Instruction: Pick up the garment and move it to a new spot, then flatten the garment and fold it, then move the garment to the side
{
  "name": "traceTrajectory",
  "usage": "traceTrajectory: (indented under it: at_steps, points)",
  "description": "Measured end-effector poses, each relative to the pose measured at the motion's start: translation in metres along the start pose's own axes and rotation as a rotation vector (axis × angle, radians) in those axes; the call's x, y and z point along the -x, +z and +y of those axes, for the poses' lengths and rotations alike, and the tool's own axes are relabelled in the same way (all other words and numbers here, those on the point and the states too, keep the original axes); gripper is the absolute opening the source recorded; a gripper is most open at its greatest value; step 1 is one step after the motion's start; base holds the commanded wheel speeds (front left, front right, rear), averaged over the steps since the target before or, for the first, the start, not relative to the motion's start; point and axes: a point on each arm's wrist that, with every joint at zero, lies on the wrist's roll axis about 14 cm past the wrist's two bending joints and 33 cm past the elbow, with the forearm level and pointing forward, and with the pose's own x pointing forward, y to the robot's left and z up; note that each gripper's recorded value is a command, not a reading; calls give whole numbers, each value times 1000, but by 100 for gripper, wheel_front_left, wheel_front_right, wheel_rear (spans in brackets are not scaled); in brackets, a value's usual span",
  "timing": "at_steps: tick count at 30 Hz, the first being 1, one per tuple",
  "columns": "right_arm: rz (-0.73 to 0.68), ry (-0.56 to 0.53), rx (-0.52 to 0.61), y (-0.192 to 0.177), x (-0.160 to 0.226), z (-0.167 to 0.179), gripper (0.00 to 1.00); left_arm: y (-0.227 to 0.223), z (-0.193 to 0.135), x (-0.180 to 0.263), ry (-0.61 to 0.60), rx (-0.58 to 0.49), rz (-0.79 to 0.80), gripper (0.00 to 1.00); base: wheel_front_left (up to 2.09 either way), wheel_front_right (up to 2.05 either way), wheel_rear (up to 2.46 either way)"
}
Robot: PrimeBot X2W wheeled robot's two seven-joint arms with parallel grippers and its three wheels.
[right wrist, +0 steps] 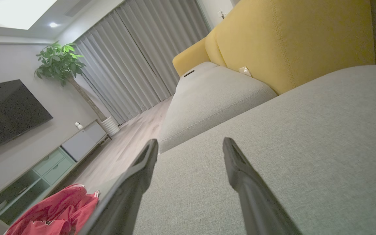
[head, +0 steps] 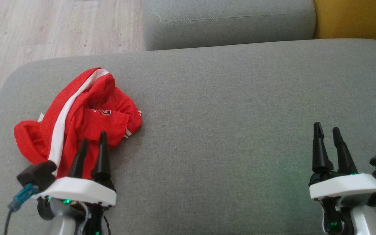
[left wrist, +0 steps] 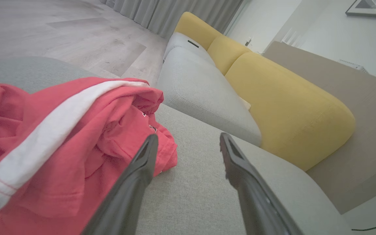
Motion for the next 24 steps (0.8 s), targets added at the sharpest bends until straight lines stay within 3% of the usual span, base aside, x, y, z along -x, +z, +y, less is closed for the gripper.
traceTrajectory:
  at_steps: [12, 24]
  points:
    - [-6, 43, 150, -1, -1, 11, 100, 1, -7, 2, 10, -231, -15, 100, 0, 0, 0]
    - [-11, 72, 329, -3, 1, 16, 100, -9, -29, 7, -73, -414, -35, 100, 0, 0, 0]
